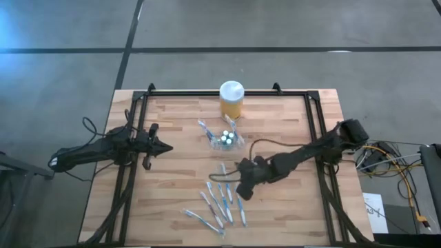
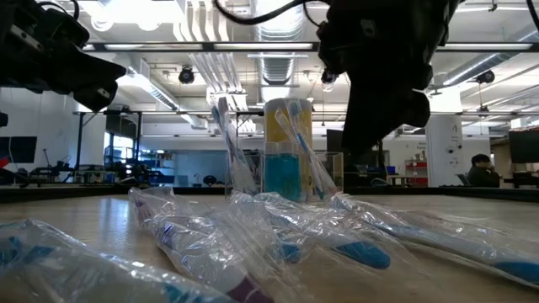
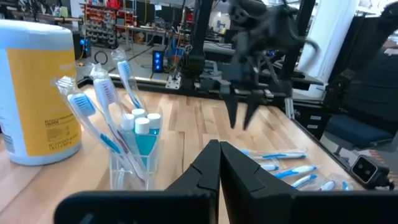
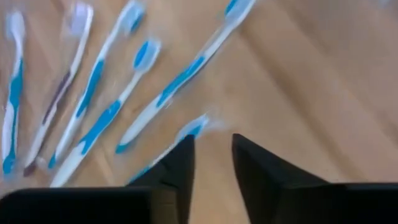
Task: Pick & Place toothbrushing station
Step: Put the blue toothbrush into the transparent organizer
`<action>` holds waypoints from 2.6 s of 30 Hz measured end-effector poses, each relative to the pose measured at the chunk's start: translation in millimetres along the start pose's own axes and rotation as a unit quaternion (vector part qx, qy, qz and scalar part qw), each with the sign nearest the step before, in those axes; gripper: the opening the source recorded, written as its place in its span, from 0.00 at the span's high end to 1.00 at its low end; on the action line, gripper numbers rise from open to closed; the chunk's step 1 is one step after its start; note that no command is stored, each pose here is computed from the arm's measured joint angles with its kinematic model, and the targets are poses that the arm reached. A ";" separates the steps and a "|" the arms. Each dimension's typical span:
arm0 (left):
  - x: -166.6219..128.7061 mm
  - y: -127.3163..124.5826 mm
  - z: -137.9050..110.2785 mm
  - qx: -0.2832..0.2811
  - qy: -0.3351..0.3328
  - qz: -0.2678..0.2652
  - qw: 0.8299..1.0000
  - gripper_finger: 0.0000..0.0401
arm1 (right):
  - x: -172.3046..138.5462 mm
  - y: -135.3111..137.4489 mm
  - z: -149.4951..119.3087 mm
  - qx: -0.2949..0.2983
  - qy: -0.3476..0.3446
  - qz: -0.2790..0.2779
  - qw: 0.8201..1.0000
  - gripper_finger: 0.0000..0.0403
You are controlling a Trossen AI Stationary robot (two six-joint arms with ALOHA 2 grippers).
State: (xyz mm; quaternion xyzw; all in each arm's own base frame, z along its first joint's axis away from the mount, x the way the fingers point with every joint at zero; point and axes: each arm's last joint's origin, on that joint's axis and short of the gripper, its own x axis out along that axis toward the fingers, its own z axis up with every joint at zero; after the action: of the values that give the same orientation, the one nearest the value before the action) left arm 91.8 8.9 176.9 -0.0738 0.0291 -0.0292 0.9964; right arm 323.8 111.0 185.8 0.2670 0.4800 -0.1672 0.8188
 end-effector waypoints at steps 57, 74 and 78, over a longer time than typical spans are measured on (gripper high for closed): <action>0.7 0.0 -3.2 -0.052 0.019 -0.007 0.998 0.98 | 55.6 26.1 -24.4 -0.040 0.092 -0.089 0.991 0.85; 0.8 -0.3 -0.8 -0.039 0.007 -0.009 0.999 0.98 | -61.7 45.1 -1.7 -0.200 -0.109 -0.012 0.974 0.97; 0.8 -0.2 -0.7 -0.038 0.006 -0.007 0.999 0.98 | -114.0 45.0 -8.5 -0.263 -0.235 -0.038 0.935 0.97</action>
State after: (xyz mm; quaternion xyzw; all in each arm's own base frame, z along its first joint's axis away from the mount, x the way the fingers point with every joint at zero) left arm 92.6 8.5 176.2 -0.1115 0.0358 -0.0351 0.9925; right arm 286.6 154.1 294.7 -0.0229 0.3108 -0.1237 0.9421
